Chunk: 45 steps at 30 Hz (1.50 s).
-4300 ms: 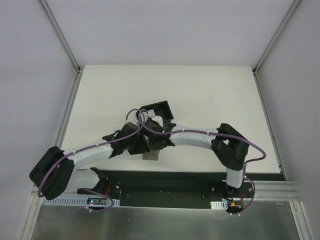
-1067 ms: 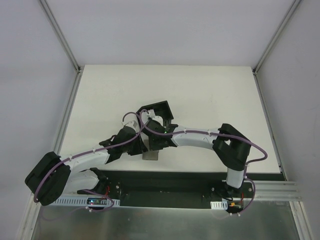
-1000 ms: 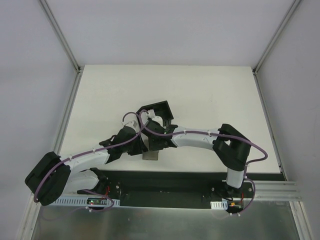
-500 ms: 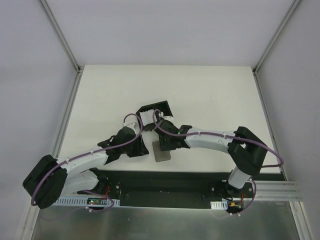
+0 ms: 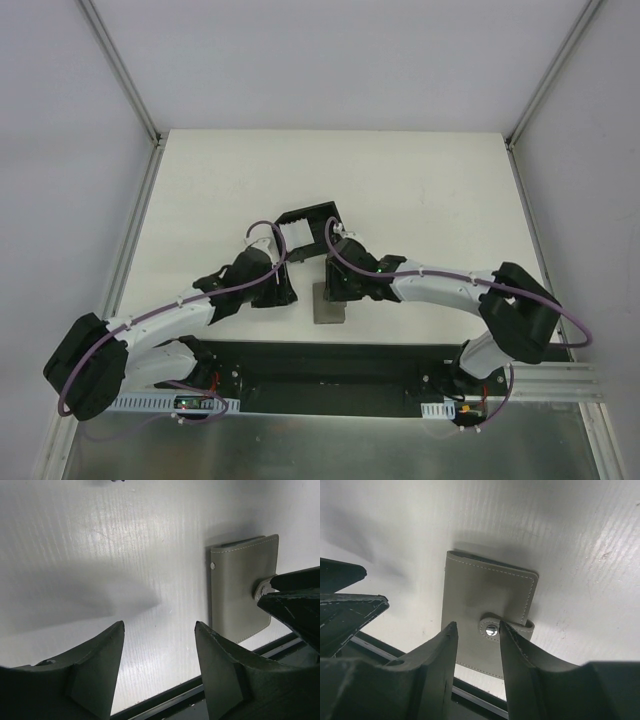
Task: Put the credit cards into the card holder
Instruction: Close the card holder at the center of the board, then reset both arms
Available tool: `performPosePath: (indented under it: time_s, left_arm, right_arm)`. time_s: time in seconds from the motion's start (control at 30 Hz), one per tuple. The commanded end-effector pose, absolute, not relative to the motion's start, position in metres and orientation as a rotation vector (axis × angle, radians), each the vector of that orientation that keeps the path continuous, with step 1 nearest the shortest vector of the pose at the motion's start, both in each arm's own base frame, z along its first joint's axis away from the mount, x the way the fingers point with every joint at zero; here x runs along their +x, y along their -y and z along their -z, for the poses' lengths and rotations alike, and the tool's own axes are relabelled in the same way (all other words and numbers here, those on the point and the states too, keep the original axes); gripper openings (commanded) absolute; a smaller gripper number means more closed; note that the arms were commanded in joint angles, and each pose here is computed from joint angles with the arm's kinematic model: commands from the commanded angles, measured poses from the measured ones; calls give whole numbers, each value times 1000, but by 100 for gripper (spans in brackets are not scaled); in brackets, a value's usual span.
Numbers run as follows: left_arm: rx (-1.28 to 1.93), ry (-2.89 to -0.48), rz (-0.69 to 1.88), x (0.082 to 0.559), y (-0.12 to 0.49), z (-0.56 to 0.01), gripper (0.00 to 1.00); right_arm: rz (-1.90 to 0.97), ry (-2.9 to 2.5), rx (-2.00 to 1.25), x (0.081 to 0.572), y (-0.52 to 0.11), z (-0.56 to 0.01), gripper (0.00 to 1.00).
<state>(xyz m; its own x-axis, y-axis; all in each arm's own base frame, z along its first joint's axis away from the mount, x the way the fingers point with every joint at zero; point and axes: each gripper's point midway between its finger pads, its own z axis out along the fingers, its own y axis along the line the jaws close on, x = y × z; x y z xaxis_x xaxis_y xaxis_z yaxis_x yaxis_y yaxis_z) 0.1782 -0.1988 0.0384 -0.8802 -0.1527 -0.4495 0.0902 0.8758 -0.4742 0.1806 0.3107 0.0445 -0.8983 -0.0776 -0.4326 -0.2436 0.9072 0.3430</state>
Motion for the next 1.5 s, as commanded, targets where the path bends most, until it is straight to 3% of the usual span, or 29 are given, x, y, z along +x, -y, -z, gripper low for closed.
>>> performPosePath:
  time_s: [0.0,0.13,0.23,0.33,0.43,0.77,1.03,1.3,1.47]
  left_arm:
    - [-47,-2527,633,188,190,-48,61]
    - [-68,-2497,612,195,178,-52,75]
    - [-109,-2497,585,202,165,-55,87]
    - [-175,-2463,527,214,144,-61,97]
    - [-253,-2426,483,224,124,-70,99]
    - [-566,-2310,318,263,61,-93,99]
    - [-599,-2214,255,272,48,-114,99]
    - [-603,-2214,256,270,48,-112,99]
    - [-610,-2206,245,271,46,-113,99]
  right_arm:
    - [-626,-2575,-199,189,-310,-68,44]
    - [-593,-2540,-132,195,-291,-73,51]
    - [-528,-2509,-38,202,-262,-75,64]
    - [-479,-2439,85,210,-225,-87,85]
    - [-394,-2373,203,221,-181,-96,99]
    - [16,-2169,574,262,-32,-120,96]
    - [542,-2014,454,280,35,-127,96]
    - [512,-1970,247,305,30,-86,96]
    - [374,-1835,267,321,34,-98,96]
